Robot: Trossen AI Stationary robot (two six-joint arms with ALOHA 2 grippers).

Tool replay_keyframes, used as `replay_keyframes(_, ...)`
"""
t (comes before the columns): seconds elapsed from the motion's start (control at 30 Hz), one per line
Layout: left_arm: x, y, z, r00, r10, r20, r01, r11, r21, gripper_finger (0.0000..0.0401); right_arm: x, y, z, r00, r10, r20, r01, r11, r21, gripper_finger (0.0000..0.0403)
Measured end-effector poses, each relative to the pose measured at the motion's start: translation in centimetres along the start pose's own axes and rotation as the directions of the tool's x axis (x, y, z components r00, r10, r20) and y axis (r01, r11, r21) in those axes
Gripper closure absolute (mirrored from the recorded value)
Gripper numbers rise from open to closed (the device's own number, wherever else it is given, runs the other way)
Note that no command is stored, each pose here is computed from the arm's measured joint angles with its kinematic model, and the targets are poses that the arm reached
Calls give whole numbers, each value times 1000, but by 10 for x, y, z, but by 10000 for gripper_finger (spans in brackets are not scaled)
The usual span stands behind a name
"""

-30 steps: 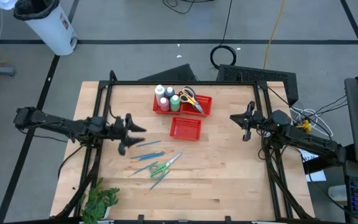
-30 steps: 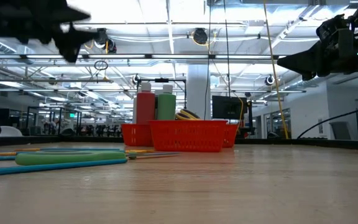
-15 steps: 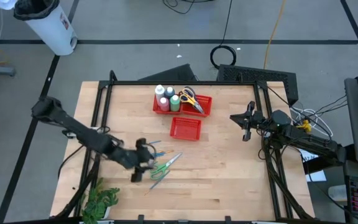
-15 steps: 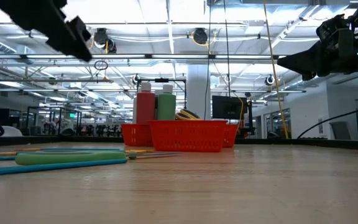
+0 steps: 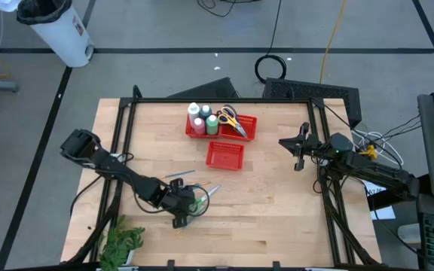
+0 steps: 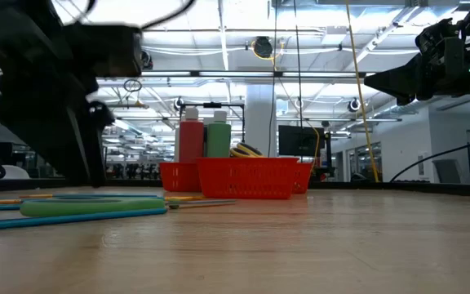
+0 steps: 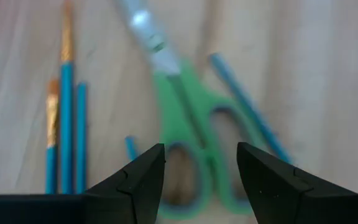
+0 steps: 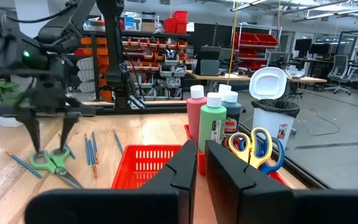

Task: Pick & Place Paint Supplies
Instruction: Put the green scissors into the top right red bin

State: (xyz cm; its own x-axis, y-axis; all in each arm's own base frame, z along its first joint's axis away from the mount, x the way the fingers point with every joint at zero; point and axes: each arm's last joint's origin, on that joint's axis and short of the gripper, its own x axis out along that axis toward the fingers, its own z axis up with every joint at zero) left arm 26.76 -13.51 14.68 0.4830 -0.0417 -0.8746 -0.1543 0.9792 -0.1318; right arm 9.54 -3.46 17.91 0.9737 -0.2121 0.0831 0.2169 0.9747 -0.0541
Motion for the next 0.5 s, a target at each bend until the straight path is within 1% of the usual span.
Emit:
replay_keyframes(0.07, 5, 4, -1, 999, 23, -29, -24, 999, -36, 192, 0, 0, 0, 1000, 1, 0, -1, 1000, -1, 381)
replay_keyframes(0.13, 9, 6, 0, 999, 27, -40, -28, 999, -46, 192, 0, 0, 0, 1000, 1, 0, -1, 1000, 0, 379)
replay_keyframes(0.27, 11, 9, -1, 997, 40, -59, -43, 998, -45, 192, 0, 0, 0, 1000, 1, 0, -1, 1000, 0, 379)
replay_keyframes(0.5, 10, 17, -4, 987, 139, -83, -142, 989, -34, 192, 0, 0, 0, 1000, 1, 0, -1, 1000, 0, 378)
